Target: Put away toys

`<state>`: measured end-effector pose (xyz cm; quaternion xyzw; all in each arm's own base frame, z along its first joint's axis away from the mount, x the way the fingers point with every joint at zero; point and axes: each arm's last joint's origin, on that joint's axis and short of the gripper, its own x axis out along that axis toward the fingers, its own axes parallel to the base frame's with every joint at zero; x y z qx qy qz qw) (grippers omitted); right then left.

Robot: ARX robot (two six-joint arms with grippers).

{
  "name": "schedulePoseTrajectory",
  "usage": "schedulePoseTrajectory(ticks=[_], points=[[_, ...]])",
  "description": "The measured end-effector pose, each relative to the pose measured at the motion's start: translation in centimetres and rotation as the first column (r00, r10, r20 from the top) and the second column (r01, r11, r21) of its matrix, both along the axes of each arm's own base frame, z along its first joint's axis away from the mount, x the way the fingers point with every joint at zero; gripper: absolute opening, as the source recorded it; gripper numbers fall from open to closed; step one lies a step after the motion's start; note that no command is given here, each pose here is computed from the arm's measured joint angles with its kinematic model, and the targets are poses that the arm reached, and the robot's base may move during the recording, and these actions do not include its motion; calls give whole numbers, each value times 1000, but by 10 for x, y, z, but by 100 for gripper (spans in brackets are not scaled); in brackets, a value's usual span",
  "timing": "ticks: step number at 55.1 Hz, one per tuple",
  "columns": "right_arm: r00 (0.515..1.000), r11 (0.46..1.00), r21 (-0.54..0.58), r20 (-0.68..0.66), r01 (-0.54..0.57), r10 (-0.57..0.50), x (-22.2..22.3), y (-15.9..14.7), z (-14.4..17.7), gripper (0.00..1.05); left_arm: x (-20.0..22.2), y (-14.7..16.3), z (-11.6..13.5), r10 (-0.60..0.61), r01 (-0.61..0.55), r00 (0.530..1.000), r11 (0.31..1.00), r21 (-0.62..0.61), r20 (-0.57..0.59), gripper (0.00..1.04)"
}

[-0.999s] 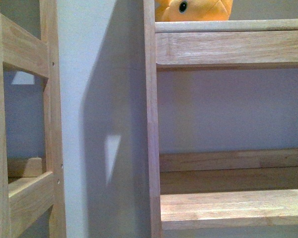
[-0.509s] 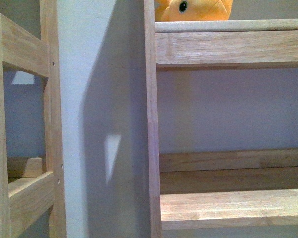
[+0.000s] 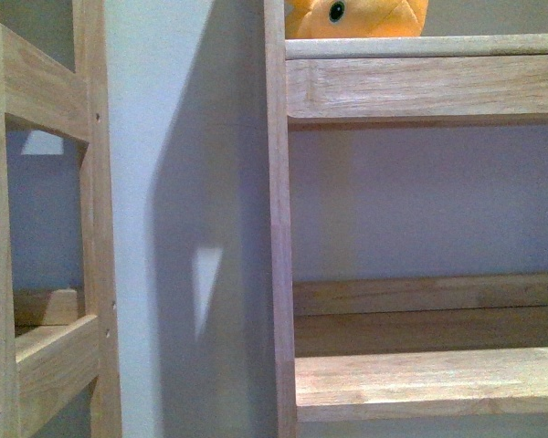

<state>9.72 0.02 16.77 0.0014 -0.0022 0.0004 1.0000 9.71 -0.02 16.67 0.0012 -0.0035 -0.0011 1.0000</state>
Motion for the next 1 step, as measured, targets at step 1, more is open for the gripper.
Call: schedulePoseTrajectory(ticks=[1], points=[[1000,1000,0,0,0,0,0,0,0,98,0,0,0,0,0,1000,1000,0,0,98]])
